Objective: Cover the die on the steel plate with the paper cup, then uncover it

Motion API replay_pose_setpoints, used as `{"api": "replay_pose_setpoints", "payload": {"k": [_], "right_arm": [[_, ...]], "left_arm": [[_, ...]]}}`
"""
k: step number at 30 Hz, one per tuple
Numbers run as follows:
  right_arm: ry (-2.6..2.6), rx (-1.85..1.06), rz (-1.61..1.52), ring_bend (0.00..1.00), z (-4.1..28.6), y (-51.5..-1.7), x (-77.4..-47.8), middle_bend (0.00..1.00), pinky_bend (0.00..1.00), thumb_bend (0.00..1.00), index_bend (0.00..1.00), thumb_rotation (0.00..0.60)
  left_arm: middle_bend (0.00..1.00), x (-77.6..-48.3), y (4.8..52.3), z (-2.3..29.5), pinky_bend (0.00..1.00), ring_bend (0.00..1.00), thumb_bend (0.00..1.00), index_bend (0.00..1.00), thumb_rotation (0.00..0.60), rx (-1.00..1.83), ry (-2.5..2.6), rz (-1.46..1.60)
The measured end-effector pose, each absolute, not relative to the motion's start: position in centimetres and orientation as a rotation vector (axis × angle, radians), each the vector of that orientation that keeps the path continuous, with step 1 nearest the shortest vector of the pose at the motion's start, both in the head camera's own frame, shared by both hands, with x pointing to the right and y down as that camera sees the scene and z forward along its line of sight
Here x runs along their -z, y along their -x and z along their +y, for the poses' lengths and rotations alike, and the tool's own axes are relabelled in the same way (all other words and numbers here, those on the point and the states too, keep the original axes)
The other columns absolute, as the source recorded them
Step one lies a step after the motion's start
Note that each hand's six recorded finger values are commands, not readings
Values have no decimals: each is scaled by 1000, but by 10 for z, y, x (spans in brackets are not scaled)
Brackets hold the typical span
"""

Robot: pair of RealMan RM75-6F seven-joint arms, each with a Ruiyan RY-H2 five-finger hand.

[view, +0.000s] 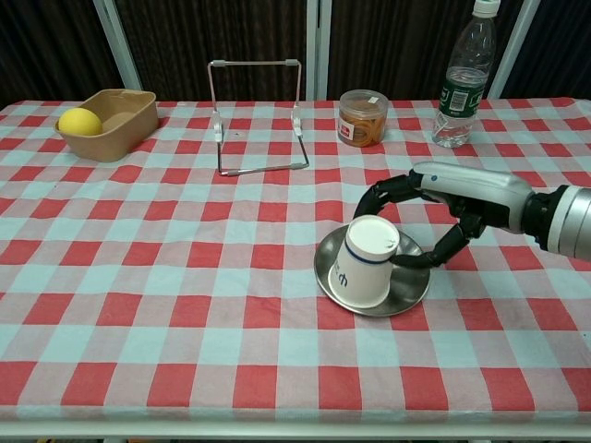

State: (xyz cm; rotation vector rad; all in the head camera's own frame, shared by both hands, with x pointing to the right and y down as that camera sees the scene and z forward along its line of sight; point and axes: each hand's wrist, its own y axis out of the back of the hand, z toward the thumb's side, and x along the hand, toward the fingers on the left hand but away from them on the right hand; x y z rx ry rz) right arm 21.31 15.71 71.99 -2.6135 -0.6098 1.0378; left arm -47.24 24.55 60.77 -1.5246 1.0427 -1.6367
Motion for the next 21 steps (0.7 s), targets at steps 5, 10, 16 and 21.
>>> {"api": "replay_pose_setpoints", "payload": {"k": [5, 10, 16, 21], "right_arm": [[2582, -1058, -662, 45, 146, -220, -722, 318, 33, 314, 559, 600], [2534, -1080, -760, 45, 129, -226, -728, 318, 33, 314, 559, 600], [2594, -1038, -609, 45, 154, -213, -722, 321, 33, 319, 560, 600], [2548, -1060, -675, 46, 140, -219, -726, 322, 33, 319, 559, 600]], "left_arm": [[198, -608, 472, 245, 3, 88, 17, 204, 600, 1635, 1525, 1043], [198, -608, 474, 246, 3, 88, 17, 205, 600, 1646, 1525, 1047], [198, -608, 473, 245, 3, 88, 17, 205, 600, 1642, 1526, 1042], [198, -608, 474, 245, 3, 88, 18, 204, 600, 1643, 1525, 1042]]}}
